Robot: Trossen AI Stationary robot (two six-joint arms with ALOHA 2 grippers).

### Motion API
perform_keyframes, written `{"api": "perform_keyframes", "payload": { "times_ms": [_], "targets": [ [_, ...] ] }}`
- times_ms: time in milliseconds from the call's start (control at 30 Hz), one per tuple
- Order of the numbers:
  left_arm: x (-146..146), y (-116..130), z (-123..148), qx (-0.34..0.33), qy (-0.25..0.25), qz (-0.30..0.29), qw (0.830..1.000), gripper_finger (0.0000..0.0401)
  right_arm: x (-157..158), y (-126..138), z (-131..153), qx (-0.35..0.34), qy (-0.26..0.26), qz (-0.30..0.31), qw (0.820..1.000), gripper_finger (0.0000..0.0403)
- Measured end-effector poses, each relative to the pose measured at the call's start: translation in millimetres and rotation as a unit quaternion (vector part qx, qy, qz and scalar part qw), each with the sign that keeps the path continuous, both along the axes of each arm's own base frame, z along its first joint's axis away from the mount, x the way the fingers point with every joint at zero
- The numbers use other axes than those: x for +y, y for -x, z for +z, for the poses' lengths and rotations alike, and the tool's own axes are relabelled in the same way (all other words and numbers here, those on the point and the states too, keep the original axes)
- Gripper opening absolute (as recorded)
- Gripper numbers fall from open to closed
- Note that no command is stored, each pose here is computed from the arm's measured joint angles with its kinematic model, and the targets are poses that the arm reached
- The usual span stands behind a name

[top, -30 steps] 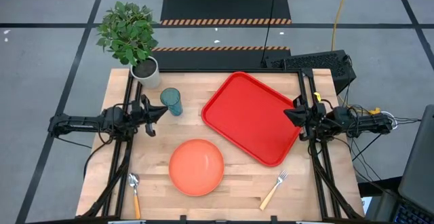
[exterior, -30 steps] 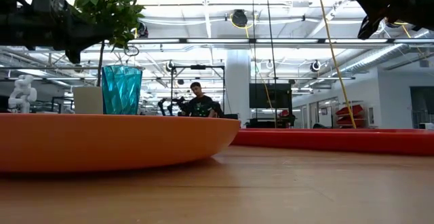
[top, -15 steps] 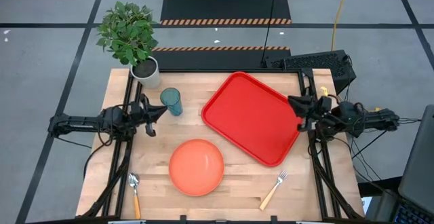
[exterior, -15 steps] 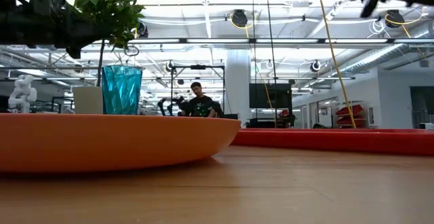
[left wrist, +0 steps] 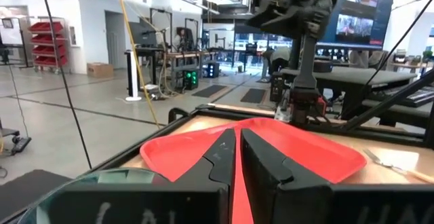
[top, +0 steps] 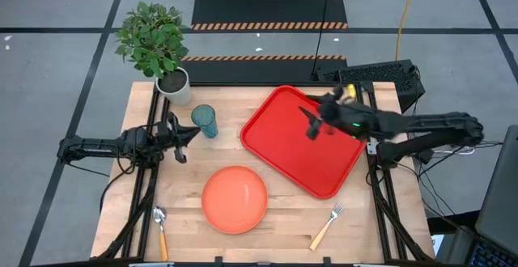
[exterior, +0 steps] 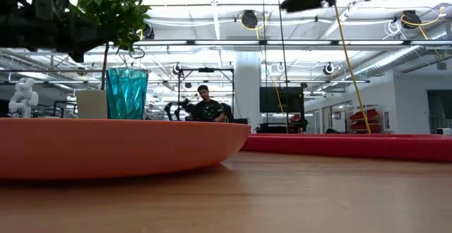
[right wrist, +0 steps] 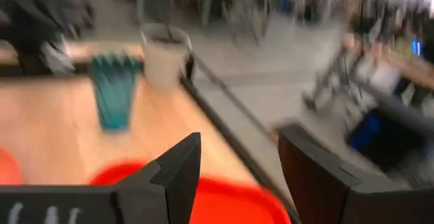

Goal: Pick and place plate/cup/fork/spoon on tray
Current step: Prepare the red serving tray

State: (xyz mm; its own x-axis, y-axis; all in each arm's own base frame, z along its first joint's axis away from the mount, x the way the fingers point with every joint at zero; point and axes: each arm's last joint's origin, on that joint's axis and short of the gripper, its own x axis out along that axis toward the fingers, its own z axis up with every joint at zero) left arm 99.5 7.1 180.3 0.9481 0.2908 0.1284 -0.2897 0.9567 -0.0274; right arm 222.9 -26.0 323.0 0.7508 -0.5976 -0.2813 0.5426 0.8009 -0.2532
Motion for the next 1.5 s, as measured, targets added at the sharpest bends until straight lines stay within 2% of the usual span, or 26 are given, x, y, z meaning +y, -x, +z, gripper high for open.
{"api": "perform_keyframes", "payload": {
  "times_ms": [133,233,333,433,567,700,833,1000,1133,1333,1500],
  "targets": [
    [0.0,-0.4,-3.4,0.014,0.012,-0.001,1.0,0.0026,-15.0,-28.2,-6.2,0.093,-0.037,-0.026,0.995,0.0193],
    [0.1,-0.6,-5.9,0.023,0.026,-0.001,0.999,0.0026,-24.8,-45.9,-13.2,0.105,-0.122,0.011,0.987,0.0193],
    [0.1,-0.6,-6.7,0.023,0.041,-0.002,0.999,0.0026,-28.1,-61.5,-31.5,0.119,-0.225,0.063,0.965,0.0192],
    [0.1,-0.7,-8.3,0.027,0.055,-0.003,0.998,0.0026,-23.9,-74.2,-55.0,0.162,-0.274,0.081,0.945,0.0189],
    [0.1,-0.8,-11.4,0.04,0.064,-0.003,0.997,0.0026,-9.4,-84.9,-83.9,0.236,-0.287,0.081,0.925,0.0182],
    [0.1,-0.8,-12.1,0.041,0.072,-0.004,0.997,0.0026,11.9,-94.5,-102.9,0.27,-0.295,0.096,0.911,0.0176],
    [0.1,-0.8,-12.1,0.041,0.073,-0.004,0.997,0.0026,38.4,-101.2,-107.3,0.291,-0.299,0.116,0.901,0.0173],
    [0.0,-0.8,-12.0,0.04,0.073,-0.004,0.997,0.0026,68.4,-109.4,-102.0,0.305,-0.29,0.128,0.898,0.0173],
    [0.1,-0.8,-12.0,0.039,0.078,-0.004,0.996,0.0026,87.4,-113.8,-110.7,0.346,-0.293,0.128,0.882,0.0173],
    [0.0,-0.8,-11.9,0.038,0.079,-0.004,0.996,0.0026,103.6,-104.7,-133.6,0.448,-0.307,0.08,0.836,0.0173],
    [0.0,-0.8,-11.9,0.037,0.082,-0.005,0.996,0.0026,107.7,-99.7,-135.3,0.451,-0.338,0.022,0.826,0.0173]
  ]
}}
